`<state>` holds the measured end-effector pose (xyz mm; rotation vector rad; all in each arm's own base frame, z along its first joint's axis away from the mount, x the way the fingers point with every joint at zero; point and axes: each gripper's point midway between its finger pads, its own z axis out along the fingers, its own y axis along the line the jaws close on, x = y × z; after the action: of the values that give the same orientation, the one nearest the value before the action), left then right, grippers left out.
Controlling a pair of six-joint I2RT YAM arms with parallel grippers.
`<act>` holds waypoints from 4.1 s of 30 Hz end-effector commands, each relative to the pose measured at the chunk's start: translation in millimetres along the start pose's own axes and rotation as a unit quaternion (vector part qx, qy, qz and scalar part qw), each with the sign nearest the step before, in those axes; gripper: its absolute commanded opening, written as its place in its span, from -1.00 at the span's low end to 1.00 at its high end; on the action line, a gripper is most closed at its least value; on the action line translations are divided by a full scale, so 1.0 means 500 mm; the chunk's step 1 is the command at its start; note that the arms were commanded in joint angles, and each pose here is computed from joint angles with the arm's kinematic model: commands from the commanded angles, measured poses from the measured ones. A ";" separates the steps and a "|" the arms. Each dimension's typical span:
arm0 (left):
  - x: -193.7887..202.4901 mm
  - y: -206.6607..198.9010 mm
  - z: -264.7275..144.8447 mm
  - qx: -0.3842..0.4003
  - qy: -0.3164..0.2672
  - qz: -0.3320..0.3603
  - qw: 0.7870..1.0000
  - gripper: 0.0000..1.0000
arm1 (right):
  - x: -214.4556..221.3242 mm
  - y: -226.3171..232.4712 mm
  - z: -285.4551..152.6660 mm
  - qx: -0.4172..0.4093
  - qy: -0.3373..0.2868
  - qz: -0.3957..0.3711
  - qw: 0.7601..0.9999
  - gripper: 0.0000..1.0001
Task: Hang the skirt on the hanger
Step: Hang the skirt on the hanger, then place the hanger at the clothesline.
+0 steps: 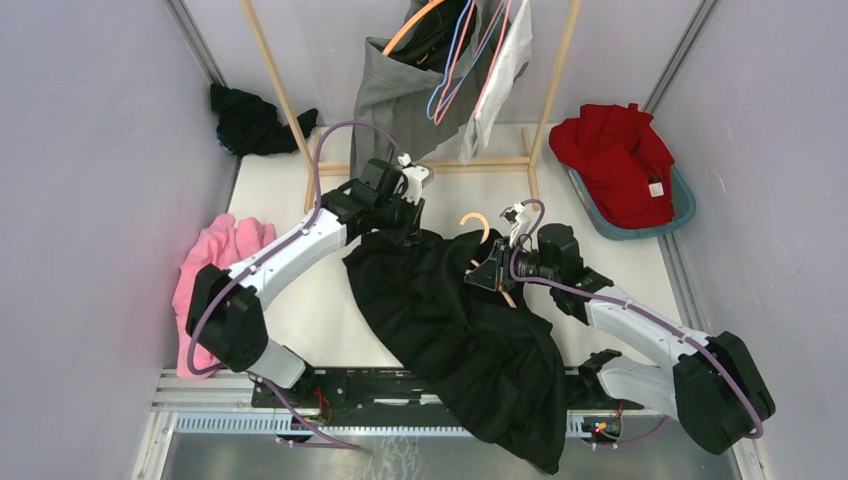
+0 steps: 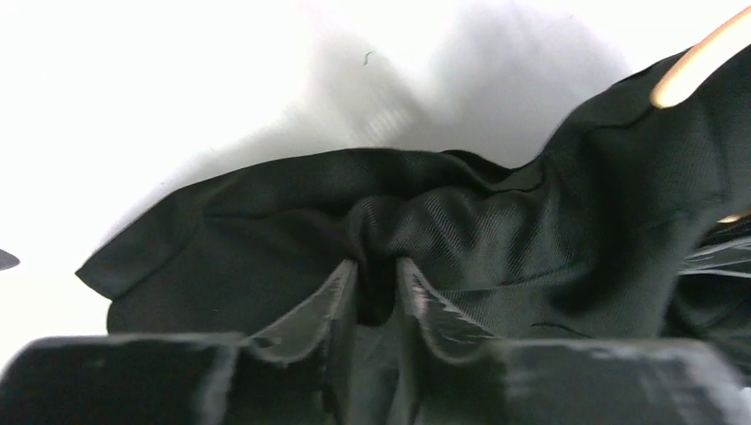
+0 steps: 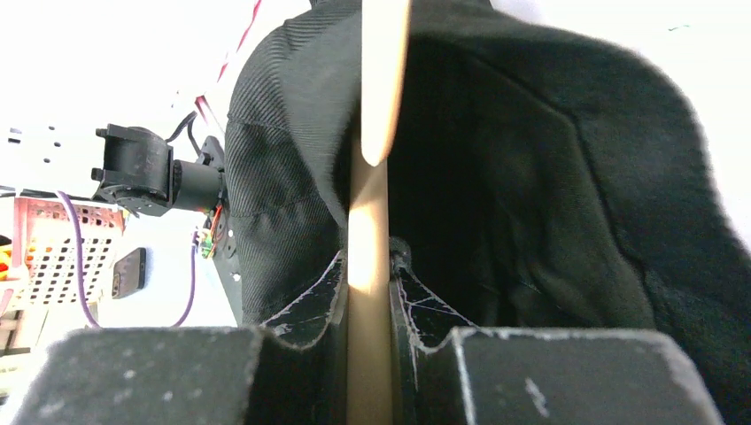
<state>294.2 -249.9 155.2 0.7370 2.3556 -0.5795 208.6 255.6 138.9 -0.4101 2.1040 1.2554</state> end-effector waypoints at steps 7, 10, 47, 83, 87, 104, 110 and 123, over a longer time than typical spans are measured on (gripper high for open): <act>-0.027 0.040 -0.002 -0.029 0.002 -0.020 0.999 -0.93 | -0.052 0.055 -0.010 -0.047 -0.043 -0.042 0.997 -0.97; -0.033 0.068 -0.017 -0.044 -0.006 -0.045 0.998 -0.94 | -0.053 0.052 -0.011 -0.044 -0.049 -0.043 0.997 -0.97; -0.045 0.169 -0.136 -0.093 -0.065 -0.129 0.985 -0.87 | -0.148 0.123 -0.100 -0.019 -0.145 -0.103 0.984 -0.97; -0.218 0.106 -0.434 -0.137 -0.285 -0.123 0.941 -0.01 | -0.281 0.312 -0.331 0.060 -0.139 -0.244 0.958 -0.97; -0.219 0.104 -0.435 -0.135 -0.286 -0.122 0.941 -0.01 | -0.287 0.332 -0.390 0.086 -0.162 -0.252 0.950 -0.97; -0.216 0.099 -0.431 -0.128 -0.283 -0.117 0.943 0.00 | -0.354 0.322 -0.625 0.292 -0.261 -0.251 0.885 -0.97; -0.206 0.100 -0.419 -0.125 -0.275 -0.121 0.946 0.41 | -0.432 0.301 -0.624 0.344 -0.299 -0.236 0.858 -0.97; -0.179 0.081 -0.394 -0.093 -0.263 -0.124 0.952 0.98 | -0.653 0.268 -0.508 0.393 -0.362 -0.225 0.815 -0.97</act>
<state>305.0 -137.8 332.5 0.1685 2.0311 -0.4983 254.1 85.7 460.3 -0.1836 1.7652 0.1300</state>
